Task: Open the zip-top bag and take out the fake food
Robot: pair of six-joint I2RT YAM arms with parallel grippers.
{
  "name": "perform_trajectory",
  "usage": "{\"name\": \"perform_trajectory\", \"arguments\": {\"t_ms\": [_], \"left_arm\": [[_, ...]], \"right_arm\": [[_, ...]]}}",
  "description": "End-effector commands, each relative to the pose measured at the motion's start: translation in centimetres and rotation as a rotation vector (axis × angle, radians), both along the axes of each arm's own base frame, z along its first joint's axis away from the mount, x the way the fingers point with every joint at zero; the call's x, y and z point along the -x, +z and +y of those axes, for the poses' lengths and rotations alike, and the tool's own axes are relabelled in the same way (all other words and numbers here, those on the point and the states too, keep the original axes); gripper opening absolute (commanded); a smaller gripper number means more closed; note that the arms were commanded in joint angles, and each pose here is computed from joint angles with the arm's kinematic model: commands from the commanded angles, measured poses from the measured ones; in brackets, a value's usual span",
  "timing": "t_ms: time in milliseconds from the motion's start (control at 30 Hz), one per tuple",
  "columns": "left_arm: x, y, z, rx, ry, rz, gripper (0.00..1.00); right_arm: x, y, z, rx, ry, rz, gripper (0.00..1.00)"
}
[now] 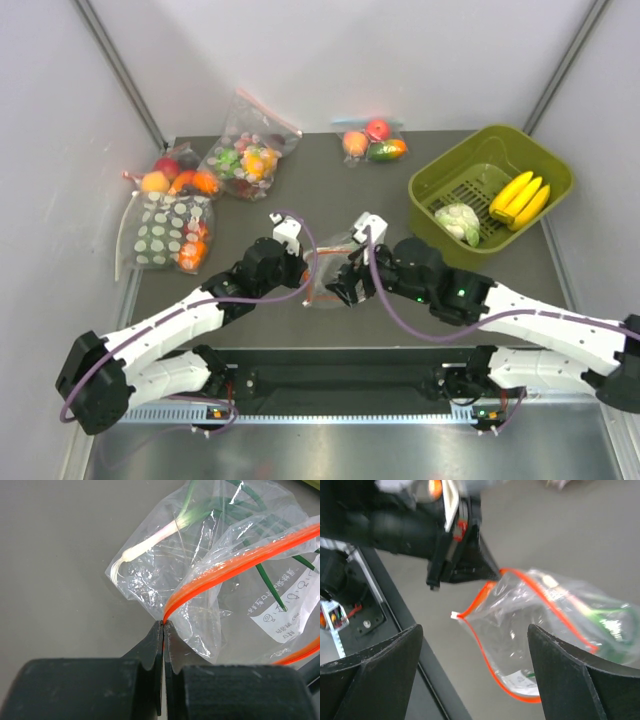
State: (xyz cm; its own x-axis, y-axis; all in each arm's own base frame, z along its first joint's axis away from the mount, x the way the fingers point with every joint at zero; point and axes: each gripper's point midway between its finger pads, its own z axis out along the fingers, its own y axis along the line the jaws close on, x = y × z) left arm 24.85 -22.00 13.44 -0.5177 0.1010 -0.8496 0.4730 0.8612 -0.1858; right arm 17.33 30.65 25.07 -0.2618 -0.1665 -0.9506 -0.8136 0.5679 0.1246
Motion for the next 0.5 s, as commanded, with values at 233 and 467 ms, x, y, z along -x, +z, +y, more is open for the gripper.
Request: {"name": "perform_trajectory", "arguments": {"t_ms": [233, 467], "left_arm": [[-0.4, 2.8, -0.2, 0.055, 0.001, -0.06, 0.0], [-0.3, 2.7, 0.1, 0.043, 0.002, -0.064, 0.0]], "right_arm": [[-0.4, -6.8, 4.4, 0.053, 0.004, 0.152, 0.81], [-2.8, -9.0, 3.6, 0.088, -0.109, 0.214, 0.8]]}}
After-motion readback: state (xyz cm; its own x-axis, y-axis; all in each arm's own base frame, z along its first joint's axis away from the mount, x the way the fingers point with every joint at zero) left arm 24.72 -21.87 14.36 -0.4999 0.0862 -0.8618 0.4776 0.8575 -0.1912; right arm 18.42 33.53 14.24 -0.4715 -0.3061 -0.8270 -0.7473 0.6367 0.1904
